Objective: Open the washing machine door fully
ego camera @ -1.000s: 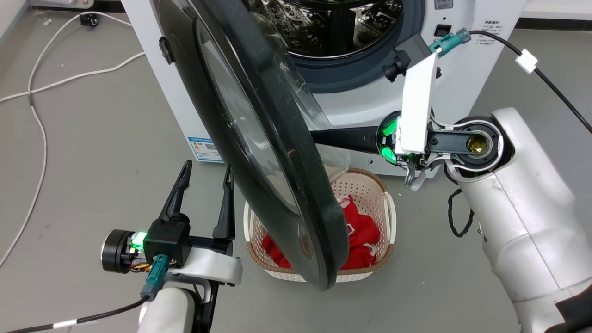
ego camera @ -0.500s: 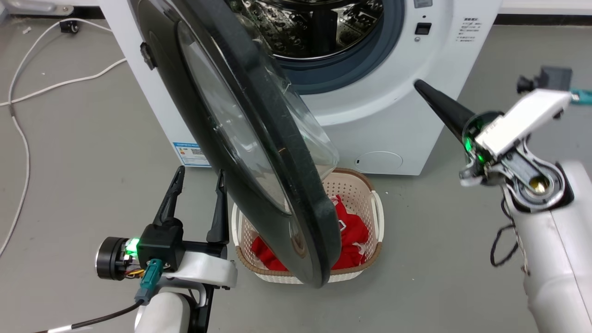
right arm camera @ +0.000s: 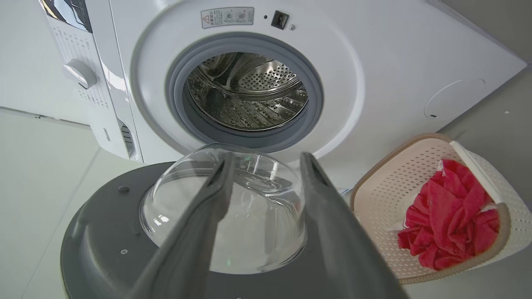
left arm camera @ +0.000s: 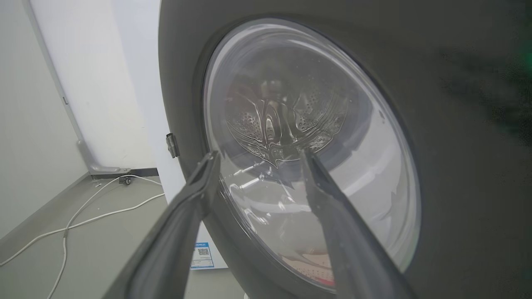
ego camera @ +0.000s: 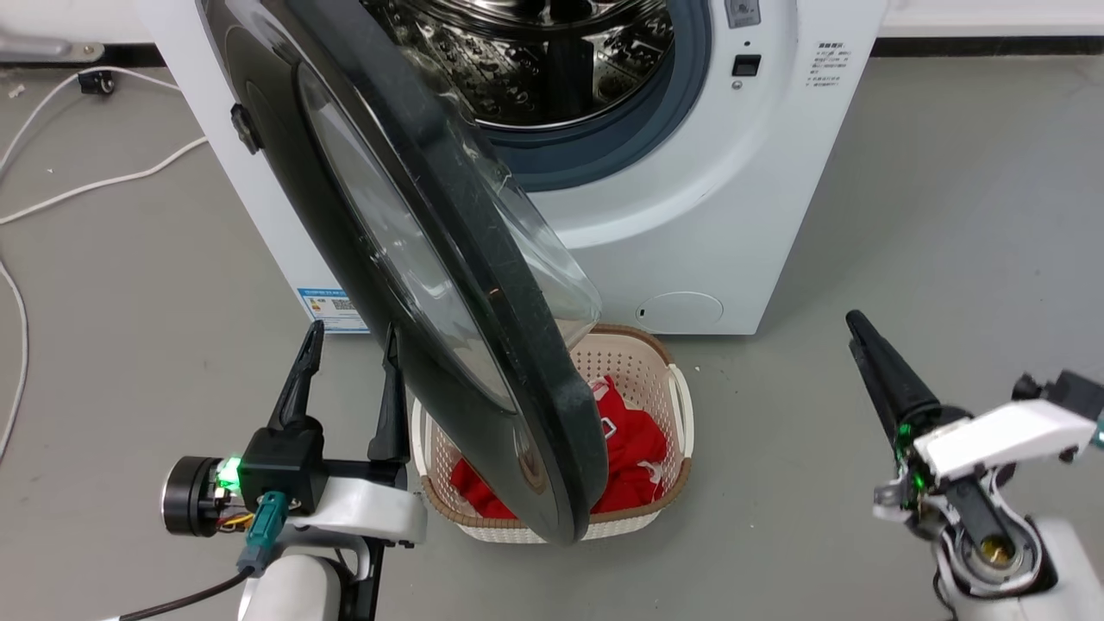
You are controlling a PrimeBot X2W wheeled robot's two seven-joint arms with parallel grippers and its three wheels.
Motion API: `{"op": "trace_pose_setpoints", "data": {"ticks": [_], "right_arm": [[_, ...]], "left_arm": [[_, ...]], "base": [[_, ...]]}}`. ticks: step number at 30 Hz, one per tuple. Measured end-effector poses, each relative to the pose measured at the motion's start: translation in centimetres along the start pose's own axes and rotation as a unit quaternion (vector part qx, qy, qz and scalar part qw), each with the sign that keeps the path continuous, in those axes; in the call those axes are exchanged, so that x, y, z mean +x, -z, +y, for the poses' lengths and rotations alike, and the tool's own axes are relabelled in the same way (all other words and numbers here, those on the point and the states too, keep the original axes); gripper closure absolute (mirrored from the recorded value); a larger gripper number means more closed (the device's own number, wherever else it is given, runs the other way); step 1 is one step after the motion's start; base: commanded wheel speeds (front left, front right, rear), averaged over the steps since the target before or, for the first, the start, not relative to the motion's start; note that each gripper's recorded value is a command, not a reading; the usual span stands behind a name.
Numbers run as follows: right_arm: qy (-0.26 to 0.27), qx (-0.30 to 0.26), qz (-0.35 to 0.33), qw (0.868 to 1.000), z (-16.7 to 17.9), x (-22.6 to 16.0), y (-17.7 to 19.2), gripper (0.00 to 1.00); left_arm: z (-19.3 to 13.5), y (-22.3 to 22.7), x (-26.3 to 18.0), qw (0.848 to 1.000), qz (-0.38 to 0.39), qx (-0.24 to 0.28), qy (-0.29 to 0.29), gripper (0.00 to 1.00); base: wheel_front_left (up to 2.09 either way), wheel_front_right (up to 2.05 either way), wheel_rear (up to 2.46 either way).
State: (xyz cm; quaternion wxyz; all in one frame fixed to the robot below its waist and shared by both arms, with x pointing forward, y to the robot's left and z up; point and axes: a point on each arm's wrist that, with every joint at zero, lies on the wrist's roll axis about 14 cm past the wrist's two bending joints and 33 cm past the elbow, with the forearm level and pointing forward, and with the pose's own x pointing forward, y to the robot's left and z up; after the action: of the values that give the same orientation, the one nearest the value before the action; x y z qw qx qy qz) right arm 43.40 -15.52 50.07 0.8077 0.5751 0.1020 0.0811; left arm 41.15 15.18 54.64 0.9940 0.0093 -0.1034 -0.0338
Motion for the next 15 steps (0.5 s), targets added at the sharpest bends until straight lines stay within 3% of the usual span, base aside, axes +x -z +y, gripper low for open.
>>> {"op": "trace_pose_setpoints", "data": {"ticks": [5,8,13,15], "right_arm": [[0.002,-0.059,-0.059,0.996,0.0,-1.7,-0.7,0.0],[-0.006,-0.144,-0.1,0.984,0.8,-2.4,-1.8,0.0],[-0.021,-0.293,-0.149,0.944,2.0,-3.1,-3.3,0.0],[-0.028,-0.365,-0.167,0.916,2.9,-3.3,-4.3,0.0]], "left_arm": [[0.3,-0.3,-0.3,1.0,-0.003,0.001,-0.004,0.0],[0.3,-0.3,-0.7,1.0,-0.001,0.0,-0.005,0.0],[0.3,-0.5,-0.8,1.0,-0.004,0.0,-0.006,0.0],[0.3,-0.5,-0.8,1.0,-0.004,0.0,-0.006,0.0]], "base": [[0.0,0.0,0.0],[0.0,0.0,0.0],[0.0,0.0,0.0],[0.0,0.0,0.0]]}}
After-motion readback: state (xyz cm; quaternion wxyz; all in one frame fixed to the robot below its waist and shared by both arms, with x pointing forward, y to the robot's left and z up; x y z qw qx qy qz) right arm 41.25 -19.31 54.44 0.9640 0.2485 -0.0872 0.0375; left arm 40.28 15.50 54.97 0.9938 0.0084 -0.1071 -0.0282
